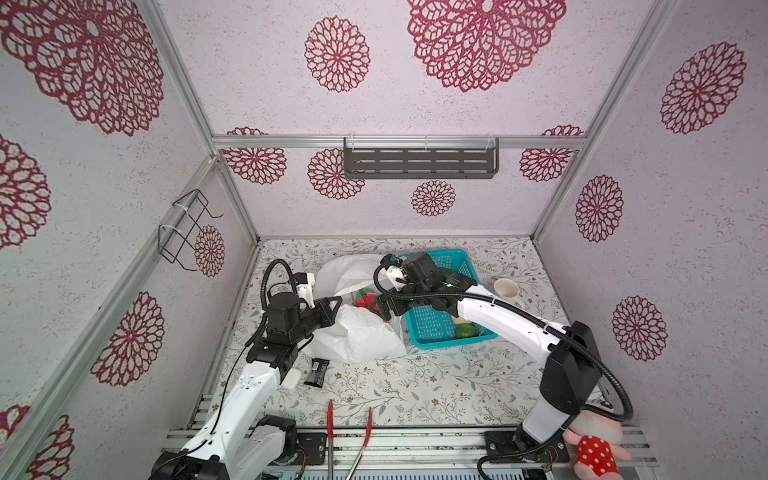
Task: Place the fruits into the plastic bag
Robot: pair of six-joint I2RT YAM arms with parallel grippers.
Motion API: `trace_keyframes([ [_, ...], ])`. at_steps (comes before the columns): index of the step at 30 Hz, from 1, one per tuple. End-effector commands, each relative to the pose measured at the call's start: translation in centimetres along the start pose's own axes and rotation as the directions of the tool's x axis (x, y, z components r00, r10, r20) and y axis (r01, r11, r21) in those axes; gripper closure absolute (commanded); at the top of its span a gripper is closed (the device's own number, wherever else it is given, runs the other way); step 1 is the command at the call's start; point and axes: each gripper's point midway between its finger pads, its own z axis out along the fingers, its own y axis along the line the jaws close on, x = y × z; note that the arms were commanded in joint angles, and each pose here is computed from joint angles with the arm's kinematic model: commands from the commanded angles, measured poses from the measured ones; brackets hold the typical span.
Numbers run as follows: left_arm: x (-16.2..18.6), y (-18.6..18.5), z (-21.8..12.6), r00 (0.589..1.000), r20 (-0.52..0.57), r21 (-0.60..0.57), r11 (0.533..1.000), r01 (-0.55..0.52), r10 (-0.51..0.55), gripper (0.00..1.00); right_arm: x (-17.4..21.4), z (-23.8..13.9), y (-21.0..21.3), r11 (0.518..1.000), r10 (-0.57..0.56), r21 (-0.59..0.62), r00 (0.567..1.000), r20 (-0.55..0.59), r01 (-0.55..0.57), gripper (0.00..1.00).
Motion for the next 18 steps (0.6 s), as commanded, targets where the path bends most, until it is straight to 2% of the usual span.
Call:
trace_keyframes([
  [1, -1.0, -0.5, 0.2, 1.000, 0.029, 0.001, 1.000, -0.009, 0.009, 1.00, 0.1, -2.9, 0.2, 0.999, -0.027, -0.018, 0.999, 0.040, 0.028, 0.01],
  [5, -1.2, -0.3, 0.3, 0.999, 0.042, -0.011, 1.000, 0.007, -0.007, 1.00, -1.0, -7.3, -2.0, 0.998, 0.014, 0.058, 0.986, 0.165, -0.024, 0.02],
  [7, -1.3, -0.2, 0.4, 0.999, 0.048, -0.017, 1.000, 0.014, -0.014, 1.00, -1.4, -9.7, -4.6, 0.983, 0.064, 0.152, 0.968, 0.242, -0.103, 0.02],
  [9, -1.4, 0.0, 0.5, 0.998, 0.054, -0.028, 0.999, 0.020, -0.018, 1.00, -0.8, -12.0, -8.8, 0.929, 0.161, 0.272, 0.935, 0.315, -0.251, 0.04],
  [12, -1.4, 0.2, 0.6, 0.998, 0.060, -0.036, 0.999, 0.023, -0.020, 1.00, 1.3, -13.7, -13.5, 0.831, 0.289, 0.360, 0.882, 0.373, -0.425, 0.07],
  [16, -1.6, 0.1, 0.8, 0.998, 0.065, -0.036, 0.999, 0.024, -0.021, 1.00, 5.2, -12.5, -17.6, 0.703, 0.473, 0.420, 0.818, 0.327, -0.574, 0.13],
  [18, -1.7, 0.1, 0.8, 0.998, 0.066, -0.037, 0.999, 0.024, -0.021, 1.00, 6.8, -11.6, -18.6, 0.659, 0.530, 0.439, 0.791, 0.306, -0.611, 0.15],
])
